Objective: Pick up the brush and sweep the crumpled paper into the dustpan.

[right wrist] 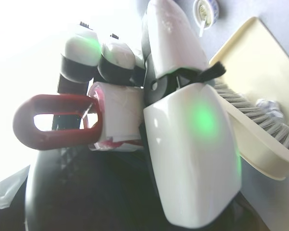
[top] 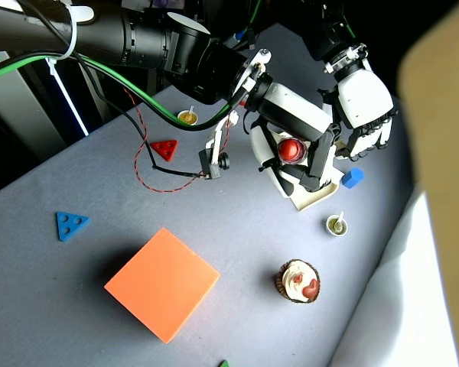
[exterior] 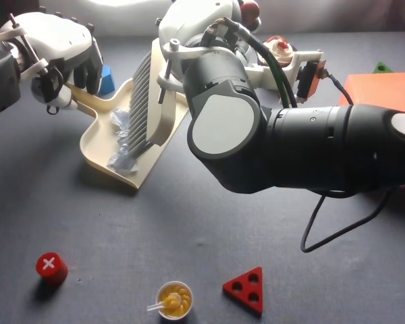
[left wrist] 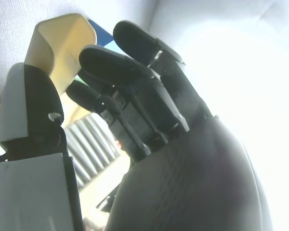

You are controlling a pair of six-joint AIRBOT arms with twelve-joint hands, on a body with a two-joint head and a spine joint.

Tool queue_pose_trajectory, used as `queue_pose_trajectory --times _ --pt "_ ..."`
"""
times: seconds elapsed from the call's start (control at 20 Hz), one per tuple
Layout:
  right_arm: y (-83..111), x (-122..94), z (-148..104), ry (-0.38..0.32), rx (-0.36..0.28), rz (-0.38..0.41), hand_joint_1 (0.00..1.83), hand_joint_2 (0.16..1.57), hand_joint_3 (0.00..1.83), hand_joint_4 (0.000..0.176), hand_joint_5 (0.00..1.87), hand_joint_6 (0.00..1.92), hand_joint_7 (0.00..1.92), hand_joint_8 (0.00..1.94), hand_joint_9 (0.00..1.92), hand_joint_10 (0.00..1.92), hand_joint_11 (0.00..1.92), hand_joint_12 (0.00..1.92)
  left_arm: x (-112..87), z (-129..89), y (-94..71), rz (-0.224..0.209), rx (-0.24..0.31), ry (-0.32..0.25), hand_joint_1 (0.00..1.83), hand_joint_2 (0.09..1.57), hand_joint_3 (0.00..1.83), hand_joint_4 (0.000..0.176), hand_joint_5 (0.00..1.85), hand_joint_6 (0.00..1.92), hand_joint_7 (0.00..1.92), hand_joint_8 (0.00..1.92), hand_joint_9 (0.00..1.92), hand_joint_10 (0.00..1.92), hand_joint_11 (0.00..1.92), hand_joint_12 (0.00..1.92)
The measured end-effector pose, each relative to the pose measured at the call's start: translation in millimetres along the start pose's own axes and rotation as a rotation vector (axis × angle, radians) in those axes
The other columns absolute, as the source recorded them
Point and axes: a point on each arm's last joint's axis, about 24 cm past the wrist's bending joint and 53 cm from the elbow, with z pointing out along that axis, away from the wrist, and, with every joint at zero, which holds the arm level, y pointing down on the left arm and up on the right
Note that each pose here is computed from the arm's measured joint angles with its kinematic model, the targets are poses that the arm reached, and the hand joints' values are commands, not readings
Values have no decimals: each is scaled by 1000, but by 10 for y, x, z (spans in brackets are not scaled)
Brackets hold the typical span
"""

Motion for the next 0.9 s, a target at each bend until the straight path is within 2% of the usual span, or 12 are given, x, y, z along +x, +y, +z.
queue_pose_trajectory --times 0.2,0.4,0.65,0.7,0.8,0.9 --pt "-53 -7 -21 -1 -2 -4 1630 1173 0 176 999 1921 1044 1941 1138 1921 1216 1921 -1 0 4 -5 -2 -1 1387 1065 0 0 1108 698 1121 651 936 1203 631 1279" --pt "-170 -28 -19 -12 9 -5 1640 1177 1 176 1010 1921 1056 1941 1155 1921 1238 1921 -5 -5 27 -12 -8 -1 1390 1054 0 0 1128 667 1174 547 955 1178 633 1282" --pt "-311 -81 -73 -31 2 -2 1647 1166 0 176 1020 1921 1047 1941 1145 1921 1229 1921 -8 -5 30 -11 -9 -2 1391 1053 0 0 1135 651 1179 545 951 1180 583 1352" --pt "-361 -73 -110 -23 -2 8 1638 1171 1 176 1028 1921 1068 1941 1175 1921 1242 1921 -14 -9 40 -11 -11 -2 1390 1055 0 0 1119 700 1177 538 950 1172 643 1253" --pt "-427 0 -182 15 -27 53 1644 1168 0 176 1036 1921 1073 1941 1172 1921 1251 1921 -33 -16 62 -9 -14 -5 1390 1054 1 0 1117 719 1185 515 956 1157 679 1181" --pt "-533 93 -242 60 -47 111 1631 1174 1 176 1021 1921 1065 1941 1160 1921 1247 1921 -51 -19 88 -6 -19 -8 1388 1062 0 0 1105 729 1153 575 941 1188 667 1196"
